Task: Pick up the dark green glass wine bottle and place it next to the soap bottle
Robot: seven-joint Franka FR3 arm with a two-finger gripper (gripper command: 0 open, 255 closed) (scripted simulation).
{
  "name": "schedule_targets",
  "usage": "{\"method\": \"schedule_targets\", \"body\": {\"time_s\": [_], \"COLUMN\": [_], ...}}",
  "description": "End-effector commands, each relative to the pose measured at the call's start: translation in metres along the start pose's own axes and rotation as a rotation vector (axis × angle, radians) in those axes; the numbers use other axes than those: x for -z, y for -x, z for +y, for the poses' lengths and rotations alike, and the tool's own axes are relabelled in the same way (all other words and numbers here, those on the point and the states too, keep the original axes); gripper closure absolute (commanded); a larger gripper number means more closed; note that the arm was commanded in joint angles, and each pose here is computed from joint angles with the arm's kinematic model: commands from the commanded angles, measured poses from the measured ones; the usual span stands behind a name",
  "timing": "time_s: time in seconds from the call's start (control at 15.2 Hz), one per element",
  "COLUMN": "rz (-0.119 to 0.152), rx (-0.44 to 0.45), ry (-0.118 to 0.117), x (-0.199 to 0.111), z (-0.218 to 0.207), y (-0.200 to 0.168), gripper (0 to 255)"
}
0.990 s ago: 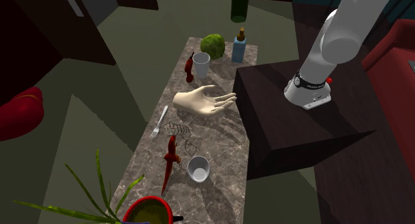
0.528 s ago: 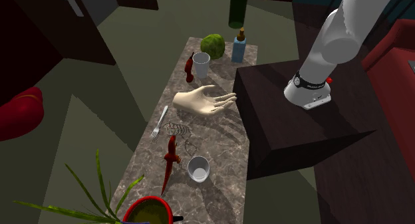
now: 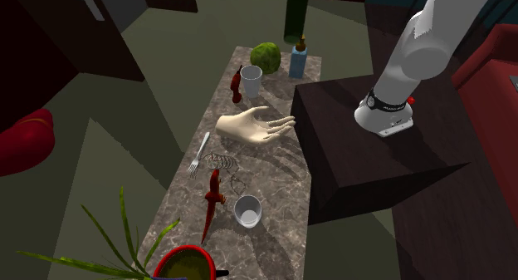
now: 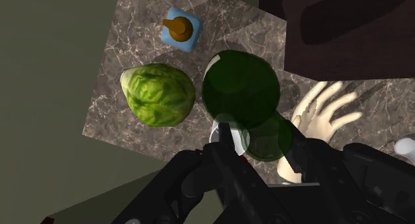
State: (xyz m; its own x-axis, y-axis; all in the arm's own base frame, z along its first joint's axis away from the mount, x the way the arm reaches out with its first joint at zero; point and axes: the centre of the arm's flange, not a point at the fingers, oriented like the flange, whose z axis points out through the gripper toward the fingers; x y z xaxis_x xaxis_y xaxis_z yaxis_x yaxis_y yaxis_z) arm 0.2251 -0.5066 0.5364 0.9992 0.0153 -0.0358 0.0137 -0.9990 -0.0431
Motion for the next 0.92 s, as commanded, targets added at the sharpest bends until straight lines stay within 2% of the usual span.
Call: {"method": "schedule_targets", "body": {"time_s": [0.0, 0.86], "rz": [0.000, 0.000], "rx": [0.000, 0.000], "ry": [0.001, 0.001], "x": [-0.011, -0.079], "z": [-0.001, 0.002], "y": [-0.001, -0.003], "gripper": [255, 255]}}
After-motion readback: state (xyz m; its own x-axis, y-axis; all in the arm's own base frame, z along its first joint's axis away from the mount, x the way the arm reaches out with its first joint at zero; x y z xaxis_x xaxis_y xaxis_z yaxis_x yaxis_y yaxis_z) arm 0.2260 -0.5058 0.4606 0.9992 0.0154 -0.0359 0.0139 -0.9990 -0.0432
